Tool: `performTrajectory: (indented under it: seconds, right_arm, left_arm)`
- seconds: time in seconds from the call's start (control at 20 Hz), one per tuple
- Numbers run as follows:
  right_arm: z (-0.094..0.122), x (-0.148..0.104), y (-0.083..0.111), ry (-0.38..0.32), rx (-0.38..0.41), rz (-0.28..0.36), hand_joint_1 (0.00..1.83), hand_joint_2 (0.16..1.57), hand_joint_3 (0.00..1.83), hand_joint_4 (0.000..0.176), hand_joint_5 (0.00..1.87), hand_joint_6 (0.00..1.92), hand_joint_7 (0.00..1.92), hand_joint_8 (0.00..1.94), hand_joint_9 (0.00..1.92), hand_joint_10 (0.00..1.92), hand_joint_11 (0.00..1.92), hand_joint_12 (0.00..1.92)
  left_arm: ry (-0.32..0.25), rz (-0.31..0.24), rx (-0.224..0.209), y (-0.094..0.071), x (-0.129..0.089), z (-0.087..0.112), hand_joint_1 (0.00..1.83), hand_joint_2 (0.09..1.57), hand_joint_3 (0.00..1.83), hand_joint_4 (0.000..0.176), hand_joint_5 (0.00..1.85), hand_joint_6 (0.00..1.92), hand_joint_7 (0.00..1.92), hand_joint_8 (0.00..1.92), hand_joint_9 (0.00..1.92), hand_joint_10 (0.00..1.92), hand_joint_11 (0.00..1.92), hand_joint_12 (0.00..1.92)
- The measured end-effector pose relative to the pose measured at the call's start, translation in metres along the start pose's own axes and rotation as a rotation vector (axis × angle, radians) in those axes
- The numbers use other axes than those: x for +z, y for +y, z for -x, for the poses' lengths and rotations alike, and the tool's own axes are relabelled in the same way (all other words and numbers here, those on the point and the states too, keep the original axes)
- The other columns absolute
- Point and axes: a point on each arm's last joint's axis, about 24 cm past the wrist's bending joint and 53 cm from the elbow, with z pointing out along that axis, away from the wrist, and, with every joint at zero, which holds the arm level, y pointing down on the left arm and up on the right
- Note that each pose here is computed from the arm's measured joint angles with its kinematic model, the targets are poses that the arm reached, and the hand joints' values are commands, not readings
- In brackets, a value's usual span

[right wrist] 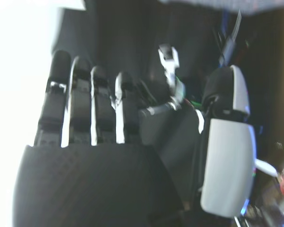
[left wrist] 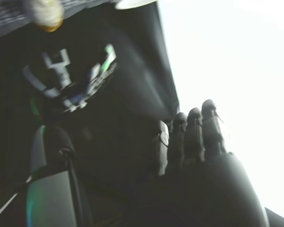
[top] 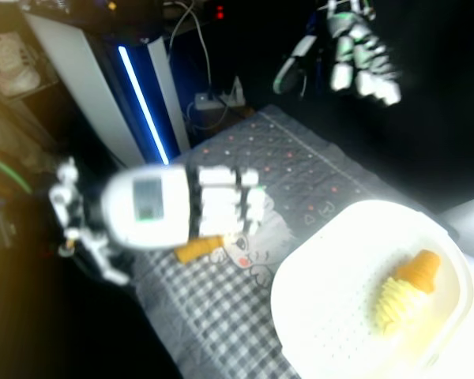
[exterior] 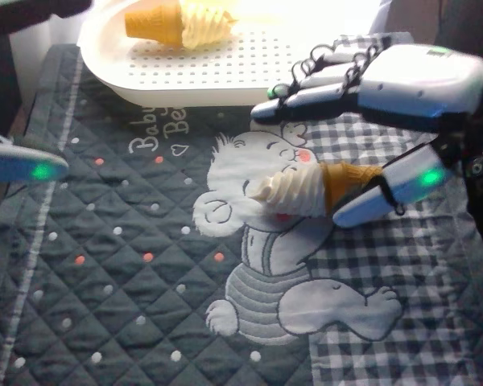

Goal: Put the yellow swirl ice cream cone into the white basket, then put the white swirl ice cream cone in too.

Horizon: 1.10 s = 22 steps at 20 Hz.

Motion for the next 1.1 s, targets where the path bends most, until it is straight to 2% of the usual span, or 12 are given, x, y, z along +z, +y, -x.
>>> performTrajectory:
  seconds: [0.1, 0.2, 0.3, 0.35, 0.4, 0.45, 0.55, 0.7, 0.75, 0.8, 0.95, 1.1]
  right_arm:
    - [-0.005, 0.008, -0.011, 0.007, 0.004, -0.029, 0.89, 0.79, 0.0, 0.06, 0.31, 0.01, 0.29, 0.01, 0.39, 0.02, 0.15, 0.97]
    - [-0.005, 0.011, -0.018, 0.005, 0.011, -0.049, 0.99, 0.79, 0.0, 0.046, 0.34, 0.0, 0.42, 0.01, 0.54, 0.03, 0.24, 1.0]
    - [-0.012, 0.015, -0.019, 0.021, 0.008, -0.053, 1.04, 0.81, 0.0, 0.062, 0.38, 0.0, 0.5, 0.01, 0.63, 0.04, 0.34, 1.04]
    - [-0.018, 0.018, -0.02, 0.037, -0.001, -0.056, 1.1, 0.82, 0.0, 0.051, 0.43, 0.0, 0.66, 0.06, 0.63, 0.71, 0.47, 1.48]
    - [-0.021, 0.019, -0.02, 0.046, -0.007, -0.059, 1.12, 0.82, 0.0, 0.044, 0.47, 0.0, 0.72, 0.13, 0.56, 1.26, 0.53, 1.76]
    - [-0.022, 0.019, -0.022, 0.05, -0.01, -0.067, 1.15, 0.83, 0.0, 0.0, 0.51, 0.01, 0.75, 0.14, 0.55, 1.26, 0.5, 1.71]
    - [-0.021, 0.018, -0.027, 0.05, -0.012, -0.084, 1.2, 0.82, 0.0, 0.0, 0.68, 0.01, 0.67, 0.55, 0.61, 1.33, 0.57, 1.78]
    - [-0.023, 0.018, -0.031, 0.057, -0.019, -0.101, 1.25, 0.85, 0.0, 0.0, 0.81, 0.01, 0.85, 0.63, 0.76, 1.34, 0.66, 1.72]
    - [-0.024, 0.019, -0.033, 0.062, -0.022, -0.106, 1.39, 1.02, 0.01, 0.0, 0.98, 0.54, 1.22, 0.56, 1.08, 1.04, 0.68, 1.34]
    - [-0.024, 0.02, -0.034, 0.059, -0.017, -0.111, 1.4, 1.03, 0.0, 0.0, 1.05, 0.63, 1.26, 0.46, 1.12, 1.03, 0.68, 1.34]
    - [-0.023, 0.021, -0.034, 0.053, -0.011, -0.109, 1.39, 1.03, 0.0, 0.0, 1.16, 0.51, 1.19, 0.56, 1.08, 1.12, 0.7, 1.39]
    - [-0.02, 0.021, -0.036, 0.045, -0.006, -0.113, 1.4, 1.02, 0.0, 0.0, 1.17, 0.48, 1.3, 0.37, 1.1, 1.11, 0.65, 1.47]
  left_arm:
    - [-0.011, 0.025, -0.019, 0.008, -0.002, 0.003, 0.72, 0.81, 0.0, 0.035, 0.2, 0.0, 0.19, 0.0, 0.18, 0.01, 0.0, 0.74]
    - [-0.003, 0.028, -0.019, 0.009, -0.003, 0.0, 0.75, 0.82, 0.0, 0.055, 0.19, 0.0, 0.18, 0.0, 0.17, 0.0, 0.0, 0.65]
    - [-0.008, 0.03, -0.022, 0.009, -0.003, 0.001, 0.78, 0.83, 0.0, 0.039, 0.21, 0.01, 0.2, 0.01, 0.18, 0.01, 0.0, 0.64]
    - [-0.01, 0.029, -0.026, 0.009, -0.003, 0.002, 0.8, 0.83, 0.0, 0.013, 0.23, 0.01, 0.21, 0.01, 0.18, 0.0, 0.0, 0.66]
    - [-0.009, 0.026, -0.027, 0.008, -0.003, 0.001, 0.81, 0.83, 0.0, 0.013, 0.25, 0.01, 0.22, 0.0, 0.19, 0.01, 0.0, 0.7]
    - [-0.008, 0.024, -0.027, 0.008, -0.004, 0.001, 0.8, 0.84, 0.0, 0.006, 0.25, 0.01, 0.22, 0.0, 0.19, 0.0, 0.0, 0.71]
    - [-0.001, 0.035, -0.03, 0.011, -0.005, -0.001, 0.85, 0.84, 0.0, 0.0, 0.25, 0.0, 0.22, 0.0, 0.19, 0.0, 0.0, 0.68]
    - [-0.007, 0.031, -0.043, 0.011, -0.007, 0.0, 0.87, 0.84, 0.0, 0.0, 0.26, 0.0, 0.23, 0.01, 0.2, 0.0, 0.0, 0.68]
    - [-0.006, 0.031, -0.045, 0.011, -0.007, -0.001, 0.85, 0.84, 0.0, 0.0, 0.28, 0.01, 0.24, 0.01, 0.2, 0.01, 0.0, 0.69]
    - [-0.007, 0.03, -0.046, 0.011, -0.007, -0.001, 0.85, 0.84, 0.0, 0.0, 0.29, 0.01, 0.25, 0.01, 0.21, 0.01, 0.0, 0.73]
    - [-0.011, 0.027, -0.05, 0.01, -0.007, 0.001, 0.85, 0.84, 0.0, 0.0, 0.31, 0.0, 0.28, 0.0, 0.23, 0.01, 0.0, 0.78]
    - [-0.012, 0.025, -0.055, 0.01, -0.007, 0.001, 0.84, 0.85, 0.0, 0.0, 0.33, 0.0, 0.31, 0.01, 0.27, 0.01, 0.0, 0.86]
